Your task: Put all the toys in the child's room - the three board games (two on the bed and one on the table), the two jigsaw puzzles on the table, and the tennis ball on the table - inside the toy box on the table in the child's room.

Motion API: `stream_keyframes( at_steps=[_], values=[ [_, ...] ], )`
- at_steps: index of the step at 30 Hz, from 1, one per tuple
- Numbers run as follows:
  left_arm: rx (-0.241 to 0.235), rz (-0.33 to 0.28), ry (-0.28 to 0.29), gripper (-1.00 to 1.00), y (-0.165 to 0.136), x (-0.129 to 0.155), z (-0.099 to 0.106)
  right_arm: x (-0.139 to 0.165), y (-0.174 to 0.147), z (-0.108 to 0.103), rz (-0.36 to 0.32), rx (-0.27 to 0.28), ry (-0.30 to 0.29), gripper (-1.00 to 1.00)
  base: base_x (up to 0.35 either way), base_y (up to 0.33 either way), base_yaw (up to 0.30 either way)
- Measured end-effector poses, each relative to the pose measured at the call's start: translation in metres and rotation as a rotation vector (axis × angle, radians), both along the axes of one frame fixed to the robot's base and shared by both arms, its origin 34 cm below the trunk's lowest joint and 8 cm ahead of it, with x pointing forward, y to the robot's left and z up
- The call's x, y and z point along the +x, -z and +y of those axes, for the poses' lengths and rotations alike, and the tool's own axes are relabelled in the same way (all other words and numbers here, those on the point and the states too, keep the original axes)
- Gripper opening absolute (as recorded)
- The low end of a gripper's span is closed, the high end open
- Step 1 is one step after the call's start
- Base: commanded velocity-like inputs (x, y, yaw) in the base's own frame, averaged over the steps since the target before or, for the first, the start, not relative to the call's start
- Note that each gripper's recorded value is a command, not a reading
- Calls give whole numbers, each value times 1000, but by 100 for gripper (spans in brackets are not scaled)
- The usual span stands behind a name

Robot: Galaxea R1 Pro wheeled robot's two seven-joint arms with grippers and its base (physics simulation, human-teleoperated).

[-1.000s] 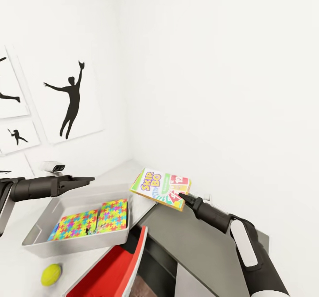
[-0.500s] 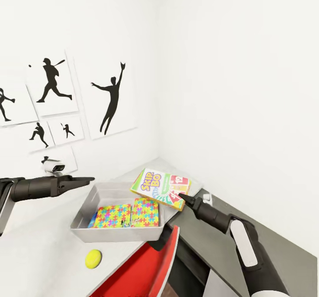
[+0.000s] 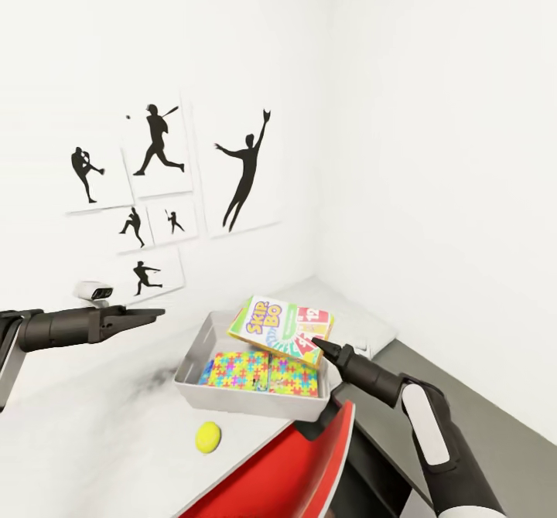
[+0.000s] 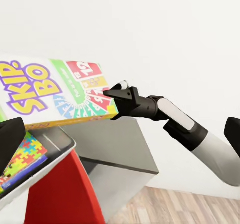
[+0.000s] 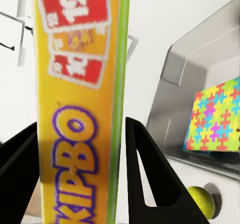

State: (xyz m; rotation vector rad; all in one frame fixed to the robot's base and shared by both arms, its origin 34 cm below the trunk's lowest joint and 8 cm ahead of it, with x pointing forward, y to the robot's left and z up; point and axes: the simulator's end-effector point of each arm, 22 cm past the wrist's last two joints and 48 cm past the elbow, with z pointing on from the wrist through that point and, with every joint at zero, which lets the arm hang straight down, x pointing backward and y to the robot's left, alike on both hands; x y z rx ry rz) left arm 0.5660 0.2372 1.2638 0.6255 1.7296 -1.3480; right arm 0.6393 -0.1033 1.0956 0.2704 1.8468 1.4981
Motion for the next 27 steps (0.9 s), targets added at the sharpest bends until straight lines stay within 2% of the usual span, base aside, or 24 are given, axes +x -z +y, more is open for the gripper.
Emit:
stream_keyframes(
  at_steps=[5, 18, 23, 27],
  values=[
    [0, 0, 0, 100, 0, 0, 0, 0, 0, -2, 2, 4, 2, -100, 8, 13, 118],
    [0, 0, 0, 100, 0, 0, 0, 1, 2, -2, -1, 0, 7, -100, 22, 12, 5],
    [0, -1, 1, 100, 0, 0, 0, 1, 1, -1, -2, -1, 7, -100, 0, 113, 0],
    [0, -1, 0, 100, 0, 0, 0, 1, 10, 6, 15, -49, -7, -100, 0, 30, 0]
  ],
)
